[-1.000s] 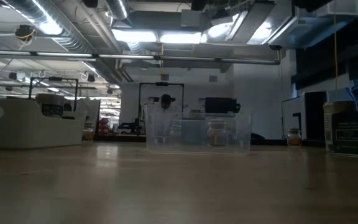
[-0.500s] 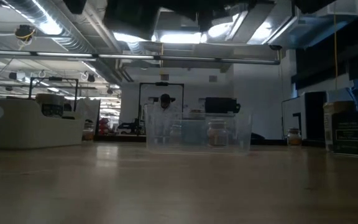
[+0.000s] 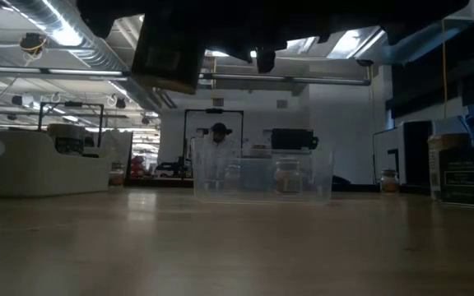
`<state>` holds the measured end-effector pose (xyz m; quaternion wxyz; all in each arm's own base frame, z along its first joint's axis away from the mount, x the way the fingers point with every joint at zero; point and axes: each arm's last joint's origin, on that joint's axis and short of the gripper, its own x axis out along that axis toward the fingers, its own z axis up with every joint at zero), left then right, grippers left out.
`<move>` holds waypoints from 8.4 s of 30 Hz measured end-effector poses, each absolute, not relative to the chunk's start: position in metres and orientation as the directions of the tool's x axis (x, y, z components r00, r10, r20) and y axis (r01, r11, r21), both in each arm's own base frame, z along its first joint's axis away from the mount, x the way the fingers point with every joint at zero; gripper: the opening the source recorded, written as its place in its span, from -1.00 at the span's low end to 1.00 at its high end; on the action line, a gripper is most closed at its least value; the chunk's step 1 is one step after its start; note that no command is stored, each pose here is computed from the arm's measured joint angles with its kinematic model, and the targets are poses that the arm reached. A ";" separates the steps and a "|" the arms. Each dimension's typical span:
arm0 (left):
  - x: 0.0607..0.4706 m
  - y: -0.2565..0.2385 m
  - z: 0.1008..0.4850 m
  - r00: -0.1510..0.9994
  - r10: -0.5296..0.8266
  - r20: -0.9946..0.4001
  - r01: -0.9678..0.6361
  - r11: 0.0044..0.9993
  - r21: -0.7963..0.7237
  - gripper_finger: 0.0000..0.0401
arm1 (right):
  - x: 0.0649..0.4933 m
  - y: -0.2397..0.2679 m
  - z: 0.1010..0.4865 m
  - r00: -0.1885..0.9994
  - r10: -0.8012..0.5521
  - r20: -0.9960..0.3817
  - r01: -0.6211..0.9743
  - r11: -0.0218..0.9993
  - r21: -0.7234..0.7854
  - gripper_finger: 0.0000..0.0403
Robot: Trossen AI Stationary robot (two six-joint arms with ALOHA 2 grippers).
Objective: Sort spices by type
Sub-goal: Put the black seasoning can into the bottom transparent bin
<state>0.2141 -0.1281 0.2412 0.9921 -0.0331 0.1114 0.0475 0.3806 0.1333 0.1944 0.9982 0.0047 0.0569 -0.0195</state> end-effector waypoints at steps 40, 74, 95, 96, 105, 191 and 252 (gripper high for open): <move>0.230 -0.121 0.234 0.971 0.062 -0.230 -0.072 0.997 -0.036 -0.43 | 0.381 0.134 0.200 0.998 -0.009 -0.056 0.012 0.999 0.053 -0.26; 0.109 -0.125 0.245 0.819 -0.170 -0.548 -0.071 0.918 -0.391 -0.42 | 0.354 0.156 0.210 0.963 0.026 -0.267 -0.018 0.999 0.031 -0.17; 0.057 -0.144 0.229 0.844 -0.134 -0.518 -0.070 0.932 -0.355 -0.43 | 0.354 0.156 0.210 0.966 0.017 -0.259 0.001 0.997 0.072 -0.17; 0.055 -0.145 0.227 0.842 -0.127 -0.525 -0.074 0.935 -0.346 -0.43 | 0.354 0.156 0.210 0.966 0.017 -0.259 0.003 0.997 0.075 -0.17; 0.050 -0.157 0.205 0.842 -0.026 -0.539 -0.113 0.968 -0.223 -0.43 | 0.354 0.155 0.210 0.967 -0.034 -0.253 0.053 0.996 0.069 -0.17; 0.084 -0.158 0.229 0.849 0.049 -0.526 -0.194 0.955 -0.225 0.05 | 0.359 0.157 0.202 0.971 -0.030 -0.239 0.042 0.998 0.047 -0.17; 0.178 -0.090 0.244 0.777 0.454 -0.435 -0.506 0.863 -0.003 0.05 | 0.212 0.010 0.248 -0.326 -0.192 -0.926 0.551 0.757 -0.351 -0.17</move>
